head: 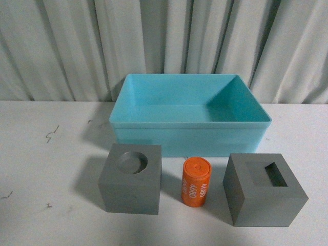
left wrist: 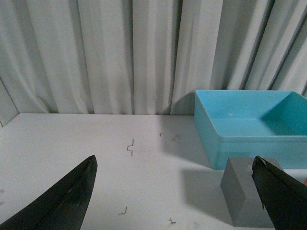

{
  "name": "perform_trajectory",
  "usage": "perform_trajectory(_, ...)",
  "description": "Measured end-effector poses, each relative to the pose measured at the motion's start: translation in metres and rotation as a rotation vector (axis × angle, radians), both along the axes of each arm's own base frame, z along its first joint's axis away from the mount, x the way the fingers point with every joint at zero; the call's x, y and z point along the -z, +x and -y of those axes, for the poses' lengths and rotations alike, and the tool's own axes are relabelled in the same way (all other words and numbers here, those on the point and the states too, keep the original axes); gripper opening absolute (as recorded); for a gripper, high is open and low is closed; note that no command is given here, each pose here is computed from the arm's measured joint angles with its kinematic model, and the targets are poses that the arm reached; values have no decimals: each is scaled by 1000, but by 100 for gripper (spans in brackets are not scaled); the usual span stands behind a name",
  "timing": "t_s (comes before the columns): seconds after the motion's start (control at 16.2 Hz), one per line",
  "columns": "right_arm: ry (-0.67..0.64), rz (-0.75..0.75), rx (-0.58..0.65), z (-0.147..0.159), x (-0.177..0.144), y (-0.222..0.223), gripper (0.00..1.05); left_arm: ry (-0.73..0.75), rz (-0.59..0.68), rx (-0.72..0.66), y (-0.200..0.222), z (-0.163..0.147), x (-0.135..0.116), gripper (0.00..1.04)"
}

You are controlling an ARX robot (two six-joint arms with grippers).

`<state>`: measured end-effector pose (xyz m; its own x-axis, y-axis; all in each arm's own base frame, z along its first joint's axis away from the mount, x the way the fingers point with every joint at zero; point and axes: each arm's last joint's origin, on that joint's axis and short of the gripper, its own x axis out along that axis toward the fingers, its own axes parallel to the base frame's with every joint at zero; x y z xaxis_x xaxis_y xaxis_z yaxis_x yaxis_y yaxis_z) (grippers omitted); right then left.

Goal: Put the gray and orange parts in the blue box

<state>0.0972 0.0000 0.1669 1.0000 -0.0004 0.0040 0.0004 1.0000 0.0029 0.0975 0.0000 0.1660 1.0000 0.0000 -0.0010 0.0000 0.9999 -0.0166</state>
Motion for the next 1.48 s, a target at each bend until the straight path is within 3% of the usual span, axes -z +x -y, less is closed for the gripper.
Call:
perform_trajectory(0.68,0,0,0,0,0,0,98,0,0,0,0,0,0,98)
perform_trajectory(0.74,7,-50,0,0,2,0,98,0,0,0,0,0,0,98)
perform_trajectory(0.8,97,-348,10,4,0,4,98,0,0,0,0,0,0,98)
perform_trajectory(0.86,148,-453,62,11,-9,19,98,0,1,0,0,0,0,98)
perform_trajectory(0.92,148,-386,-32,14,-37,54,98,0,0,0,0,0,0,98)
perform_trajectory(0.99,84,-446,-114,11,-24,100,98,0,0,0,0,0,0,98)
perform_trajectory(1.05,68,-508,-116,8,-6,113,98,0,0,0,0,0,0,98)
perform_trajectory(1.48,38,-577,-134,-7,29,150,98,0,0,0,0,0,0,98)
